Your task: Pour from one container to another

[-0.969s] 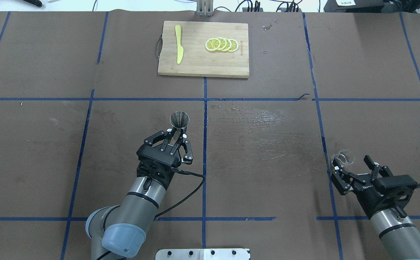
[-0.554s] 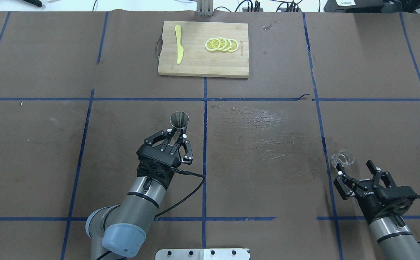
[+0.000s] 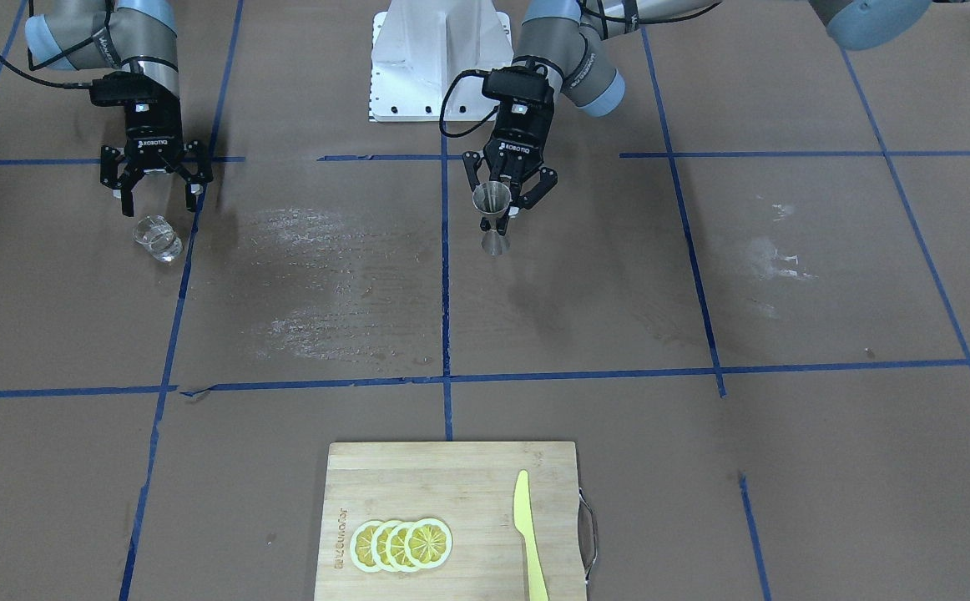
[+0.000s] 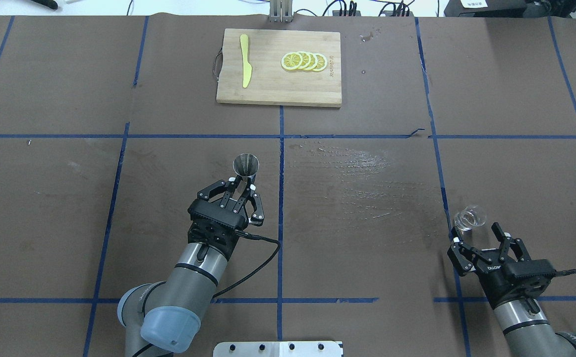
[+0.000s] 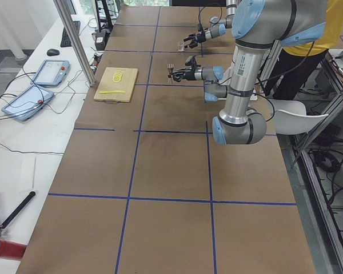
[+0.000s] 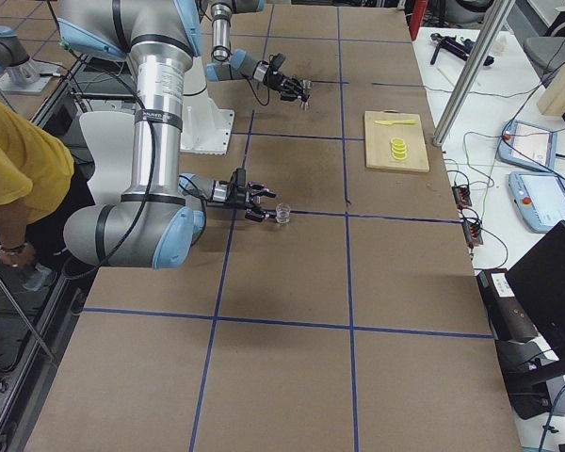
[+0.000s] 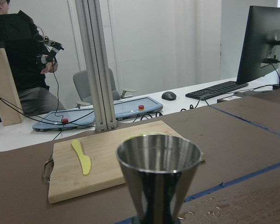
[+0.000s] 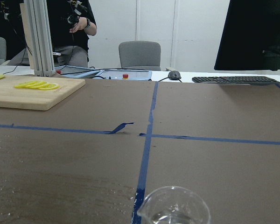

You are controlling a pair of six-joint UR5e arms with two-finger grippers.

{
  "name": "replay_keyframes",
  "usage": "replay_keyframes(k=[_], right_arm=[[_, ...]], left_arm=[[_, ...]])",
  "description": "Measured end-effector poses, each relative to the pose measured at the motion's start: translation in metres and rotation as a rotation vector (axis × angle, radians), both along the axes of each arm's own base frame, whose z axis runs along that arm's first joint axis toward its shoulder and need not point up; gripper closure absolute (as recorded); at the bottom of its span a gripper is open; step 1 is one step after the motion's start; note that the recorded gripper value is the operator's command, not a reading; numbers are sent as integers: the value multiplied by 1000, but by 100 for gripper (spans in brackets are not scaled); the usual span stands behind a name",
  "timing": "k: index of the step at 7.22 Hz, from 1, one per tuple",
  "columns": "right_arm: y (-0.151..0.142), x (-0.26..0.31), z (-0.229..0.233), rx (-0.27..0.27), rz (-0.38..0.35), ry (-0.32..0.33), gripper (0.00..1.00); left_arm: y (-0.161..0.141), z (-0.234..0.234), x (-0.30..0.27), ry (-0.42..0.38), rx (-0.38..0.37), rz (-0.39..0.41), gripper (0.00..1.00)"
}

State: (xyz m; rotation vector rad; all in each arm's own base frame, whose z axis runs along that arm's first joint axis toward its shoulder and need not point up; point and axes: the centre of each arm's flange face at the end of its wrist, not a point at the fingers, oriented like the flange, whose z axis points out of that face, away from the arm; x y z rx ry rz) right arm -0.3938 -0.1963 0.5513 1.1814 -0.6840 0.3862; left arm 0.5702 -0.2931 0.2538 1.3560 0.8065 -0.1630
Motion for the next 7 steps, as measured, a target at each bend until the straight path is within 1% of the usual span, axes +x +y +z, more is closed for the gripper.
replay_keyframes(k=[3,7], right_arm=[[-1,-6,13,0,0,27,7],[-14,-6,17,-21,17,28,8]], left_arm=[[-1,0,0,2,0,-2,100],[-1,0,-1,2,-1,-2,100]])
